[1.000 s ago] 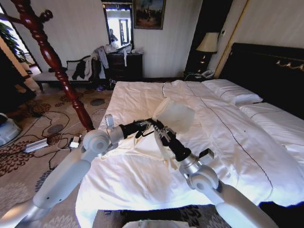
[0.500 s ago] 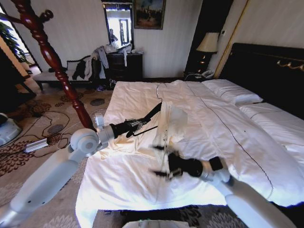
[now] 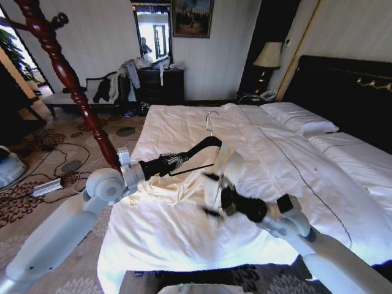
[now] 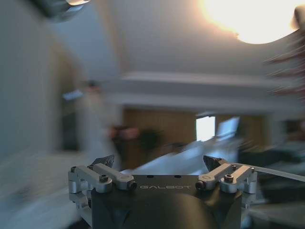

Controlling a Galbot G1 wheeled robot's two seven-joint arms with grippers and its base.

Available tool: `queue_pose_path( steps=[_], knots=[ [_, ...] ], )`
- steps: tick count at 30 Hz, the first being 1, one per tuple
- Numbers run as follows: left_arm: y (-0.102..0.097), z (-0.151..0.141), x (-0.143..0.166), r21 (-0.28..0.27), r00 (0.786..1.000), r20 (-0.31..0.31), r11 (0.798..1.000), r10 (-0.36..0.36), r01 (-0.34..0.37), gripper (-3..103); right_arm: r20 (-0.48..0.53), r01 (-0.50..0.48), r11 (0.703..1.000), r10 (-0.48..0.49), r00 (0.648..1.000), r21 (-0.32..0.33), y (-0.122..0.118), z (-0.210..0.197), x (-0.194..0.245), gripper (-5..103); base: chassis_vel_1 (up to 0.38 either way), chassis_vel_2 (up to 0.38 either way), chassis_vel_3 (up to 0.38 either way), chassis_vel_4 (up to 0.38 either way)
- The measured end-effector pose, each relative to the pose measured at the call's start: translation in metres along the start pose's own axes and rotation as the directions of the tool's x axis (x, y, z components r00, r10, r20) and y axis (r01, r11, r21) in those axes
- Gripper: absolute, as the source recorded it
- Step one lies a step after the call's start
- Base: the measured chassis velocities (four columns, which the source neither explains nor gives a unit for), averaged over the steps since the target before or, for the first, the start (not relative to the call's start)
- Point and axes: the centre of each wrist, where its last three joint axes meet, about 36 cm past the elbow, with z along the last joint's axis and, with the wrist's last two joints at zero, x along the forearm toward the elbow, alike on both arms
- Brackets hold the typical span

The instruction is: Pick up the clothes from the bed and hang them on the clothes hanger.

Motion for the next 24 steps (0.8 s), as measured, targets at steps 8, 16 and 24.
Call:
queue_pose_path(
  steps=[8, 16, 24],
  knots=[
    [0.001, 0.004, -0.004, 0.011, 1.0, 0.016, 1.0, -0.005, 0.005, 16, -0.139, 0.046, 0.996, -0.057, 0.989, -0.079, 0.019, 0.052, 0.03, 100, 0.0, 0.0, 0.0, 0.0],
    [0.005, 0.01, -0.017, 0.031, 1.0, 0.028, 0.999, 0.013, -0.014, 16, 0.169, -0.602, 0.774, 0.632, 0.757, -0.198, 0.023, 0.053, -0.008, 100, 0.0, 0.0, 0.0, 0.0],
    [0.009, 0.015, -0.03, 0.044, 0.999, 0.035, 0.999, 0.031, -0.032, 16, 0.28, -0.857, 0.361, 0.922, 0.268, -0.367, -0.006, 0.024, -0.018, 100, 0.0, 0.0, 0.0, 0.0]
  ],
)
